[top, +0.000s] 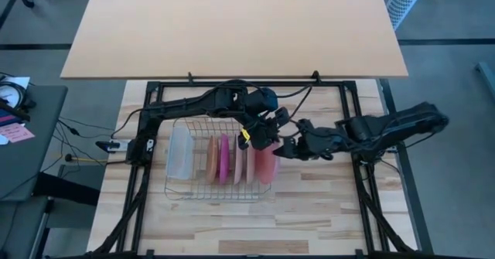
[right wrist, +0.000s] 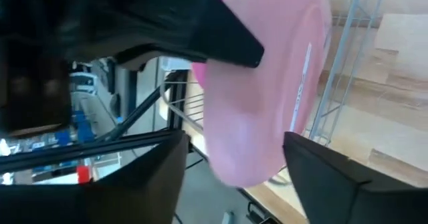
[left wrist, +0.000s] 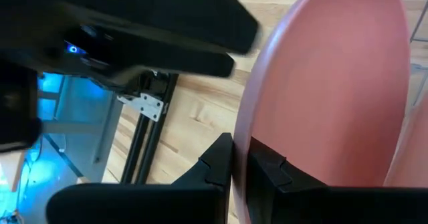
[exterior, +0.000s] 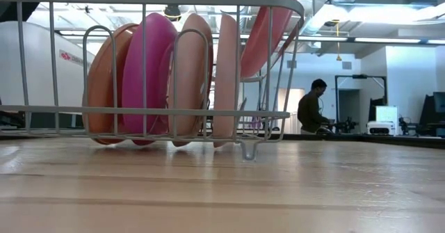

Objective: Sort dishes
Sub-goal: Put the light pink plate in the dish rack

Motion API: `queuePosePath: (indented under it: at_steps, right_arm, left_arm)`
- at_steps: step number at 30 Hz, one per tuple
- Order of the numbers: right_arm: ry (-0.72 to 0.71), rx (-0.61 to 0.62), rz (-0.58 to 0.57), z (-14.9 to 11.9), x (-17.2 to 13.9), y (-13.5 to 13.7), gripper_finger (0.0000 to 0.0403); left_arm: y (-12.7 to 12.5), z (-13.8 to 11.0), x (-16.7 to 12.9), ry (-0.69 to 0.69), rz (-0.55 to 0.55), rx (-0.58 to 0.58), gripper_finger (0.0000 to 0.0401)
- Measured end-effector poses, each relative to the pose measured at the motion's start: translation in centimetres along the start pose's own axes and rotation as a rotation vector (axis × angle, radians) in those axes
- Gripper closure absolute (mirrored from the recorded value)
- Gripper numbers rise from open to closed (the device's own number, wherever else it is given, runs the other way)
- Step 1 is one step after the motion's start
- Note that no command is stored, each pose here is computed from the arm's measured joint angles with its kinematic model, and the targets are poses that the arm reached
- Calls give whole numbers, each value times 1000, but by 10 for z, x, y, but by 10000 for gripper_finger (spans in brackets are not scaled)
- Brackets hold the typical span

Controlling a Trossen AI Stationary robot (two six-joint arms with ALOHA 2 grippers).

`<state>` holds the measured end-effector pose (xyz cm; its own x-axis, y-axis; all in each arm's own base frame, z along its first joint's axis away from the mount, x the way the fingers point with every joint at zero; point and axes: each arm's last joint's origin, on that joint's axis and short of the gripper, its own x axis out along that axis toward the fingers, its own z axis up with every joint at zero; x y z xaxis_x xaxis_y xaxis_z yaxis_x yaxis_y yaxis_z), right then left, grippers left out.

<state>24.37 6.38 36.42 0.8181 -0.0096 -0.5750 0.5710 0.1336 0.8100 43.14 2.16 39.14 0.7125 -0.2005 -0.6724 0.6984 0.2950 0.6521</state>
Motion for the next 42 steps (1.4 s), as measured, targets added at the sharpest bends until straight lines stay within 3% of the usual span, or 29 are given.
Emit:
queuePosePath:
  at_steps: [8,19,37,42]
  right_arm:
    - [-14,-50,-41,3,24,0,113]
    - [-37,-86,-52,16,27,-1,113]
    - [-30,-120,-53,16,27,-1,113]
    - [-30,-125,-53,16,27,-1,118]
  left_arm:
    - [0,0,0,-1,4,15,381]
    - [4,1,0,-11,43,30,381]
    - [4,1,0,-8,44,-4,380]
    - [4,1,0,-8,44,-7,365]
